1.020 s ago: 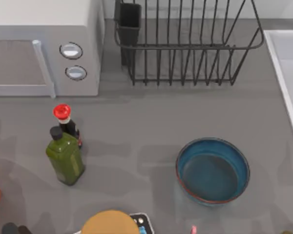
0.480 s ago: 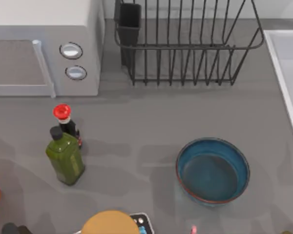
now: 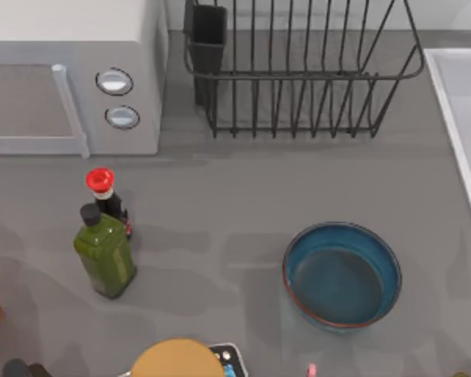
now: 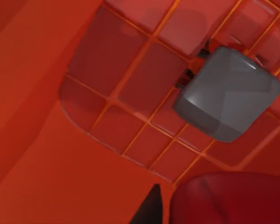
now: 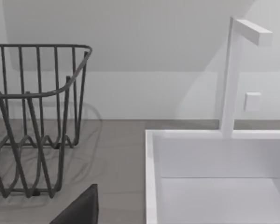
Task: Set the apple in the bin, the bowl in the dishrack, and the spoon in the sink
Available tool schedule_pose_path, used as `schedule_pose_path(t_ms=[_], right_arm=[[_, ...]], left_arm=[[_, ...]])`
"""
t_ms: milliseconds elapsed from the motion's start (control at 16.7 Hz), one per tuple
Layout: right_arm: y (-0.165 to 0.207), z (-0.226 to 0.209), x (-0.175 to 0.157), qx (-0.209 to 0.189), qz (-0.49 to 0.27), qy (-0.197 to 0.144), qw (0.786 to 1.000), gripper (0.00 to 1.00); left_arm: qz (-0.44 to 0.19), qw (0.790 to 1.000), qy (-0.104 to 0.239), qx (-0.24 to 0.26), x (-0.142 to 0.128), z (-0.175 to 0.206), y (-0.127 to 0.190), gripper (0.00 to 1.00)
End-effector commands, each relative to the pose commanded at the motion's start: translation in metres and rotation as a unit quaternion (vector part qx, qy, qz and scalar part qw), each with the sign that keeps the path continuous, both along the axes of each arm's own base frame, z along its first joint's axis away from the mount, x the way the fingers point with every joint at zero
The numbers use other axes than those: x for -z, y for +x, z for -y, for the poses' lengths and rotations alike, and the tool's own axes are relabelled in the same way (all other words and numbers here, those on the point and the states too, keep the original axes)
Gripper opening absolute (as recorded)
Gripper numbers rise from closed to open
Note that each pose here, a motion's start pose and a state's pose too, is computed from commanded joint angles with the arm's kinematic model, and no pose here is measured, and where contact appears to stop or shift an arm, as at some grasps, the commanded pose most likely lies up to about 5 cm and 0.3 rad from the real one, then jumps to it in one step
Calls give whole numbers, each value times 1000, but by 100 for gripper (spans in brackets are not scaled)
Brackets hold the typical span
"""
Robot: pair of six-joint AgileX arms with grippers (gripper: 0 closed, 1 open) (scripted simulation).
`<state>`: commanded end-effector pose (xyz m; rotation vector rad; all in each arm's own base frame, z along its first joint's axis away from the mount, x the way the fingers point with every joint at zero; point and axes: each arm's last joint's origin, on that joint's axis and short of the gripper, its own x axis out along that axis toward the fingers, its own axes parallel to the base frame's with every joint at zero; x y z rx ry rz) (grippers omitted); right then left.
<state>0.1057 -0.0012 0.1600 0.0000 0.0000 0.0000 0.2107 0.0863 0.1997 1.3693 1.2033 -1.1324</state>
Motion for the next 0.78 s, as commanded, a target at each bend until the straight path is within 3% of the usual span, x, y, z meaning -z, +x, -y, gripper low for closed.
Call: schedule_pose_path(t_ms=[540,780], right_arm=[[0,0,0,0,0,0,1000,100],[0,0,0,0,0,0,1000,100]], left_arm=[[0,1000,0,0,0,0,0,98],[0,1000,0,0,0,0,0,100]])
